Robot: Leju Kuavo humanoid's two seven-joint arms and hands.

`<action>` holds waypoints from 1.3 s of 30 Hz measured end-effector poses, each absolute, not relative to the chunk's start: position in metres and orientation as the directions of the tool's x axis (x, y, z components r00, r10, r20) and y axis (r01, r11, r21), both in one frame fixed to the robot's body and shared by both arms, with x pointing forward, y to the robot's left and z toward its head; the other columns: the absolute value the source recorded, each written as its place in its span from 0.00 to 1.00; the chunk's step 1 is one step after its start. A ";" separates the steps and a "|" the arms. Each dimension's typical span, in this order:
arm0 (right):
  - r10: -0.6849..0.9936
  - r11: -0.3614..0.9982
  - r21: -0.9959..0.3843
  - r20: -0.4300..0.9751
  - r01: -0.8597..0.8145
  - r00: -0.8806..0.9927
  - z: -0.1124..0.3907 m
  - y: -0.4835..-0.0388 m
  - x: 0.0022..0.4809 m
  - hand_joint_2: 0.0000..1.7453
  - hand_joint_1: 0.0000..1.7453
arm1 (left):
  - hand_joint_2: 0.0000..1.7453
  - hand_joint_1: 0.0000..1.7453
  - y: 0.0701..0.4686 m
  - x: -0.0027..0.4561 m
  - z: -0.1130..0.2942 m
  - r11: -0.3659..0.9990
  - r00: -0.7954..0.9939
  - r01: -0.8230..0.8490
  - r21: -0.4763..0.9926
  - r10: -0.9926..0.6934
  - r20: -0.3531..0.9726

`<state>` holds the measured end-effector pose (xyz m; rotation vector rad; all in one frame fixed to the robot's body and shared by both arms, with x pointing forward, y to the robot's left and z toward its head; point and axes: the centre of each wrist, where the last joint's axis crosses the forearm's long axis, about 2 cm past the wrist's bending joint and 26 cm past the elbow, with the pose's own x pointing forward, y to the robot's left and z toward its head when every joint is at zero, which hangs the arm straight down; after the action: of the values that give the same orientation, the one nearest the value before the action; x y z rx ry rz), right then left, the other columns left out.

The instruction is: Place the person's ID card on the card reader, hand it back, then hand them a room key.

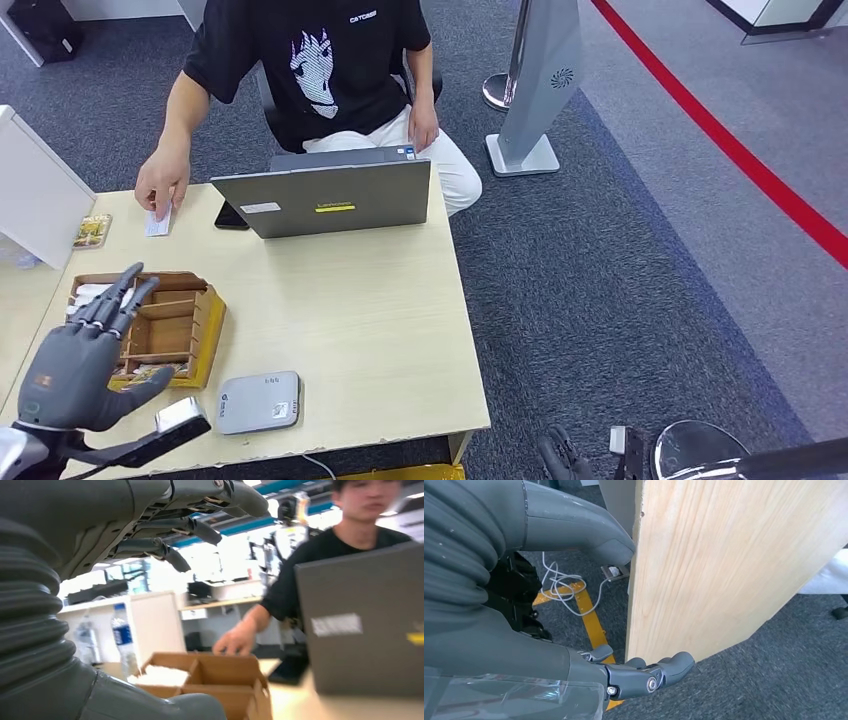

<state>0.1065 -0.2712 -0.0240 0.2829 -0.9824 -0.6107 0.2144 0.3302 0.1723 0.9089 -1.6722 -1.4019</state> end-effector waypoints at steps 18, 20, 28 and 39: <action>-0.592 0.804 0.477 0.703 0.356 0.395 -0.024 -0.275 0.114 1.00 0.00 | 1.00 0.00 0.366 0.162 0.118 -0.098 -0.351 0.083 0.992 -0.934 -0.063; -0.594 0.802 0.477 0.701 0.360 0.394 -0.024 -0.275 0.115 1.00 0.00 | 1.00 0.00 0.370 0.162 0.112 -0.132 -0.326 0.036 0.991 -0.939 -0.113; -0.603 0.794 0.480 0.697 0.372 0.388 -0.023 -0.275 0.117 1.00 0.00 | 1.00 0.00 0.379 0.166 0.092 -0.151 -0.264 -0.020 0.988 -0.953 -0.151; -0.599 0.798 0.483 0.698 0.359 0.392 -0.022 -0.271 0.121 1.00 0.00 | 1.00 0.00 0.362 0.185 0.084 -0.129 -0.261 -0.008 0.992 -0.957 -0.127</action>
<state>0.1207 -0.2714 -0.0224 0.2721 -0.9963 -0.6180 0.1853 0.3624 0.0841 1.1613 -1.3307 -1.5067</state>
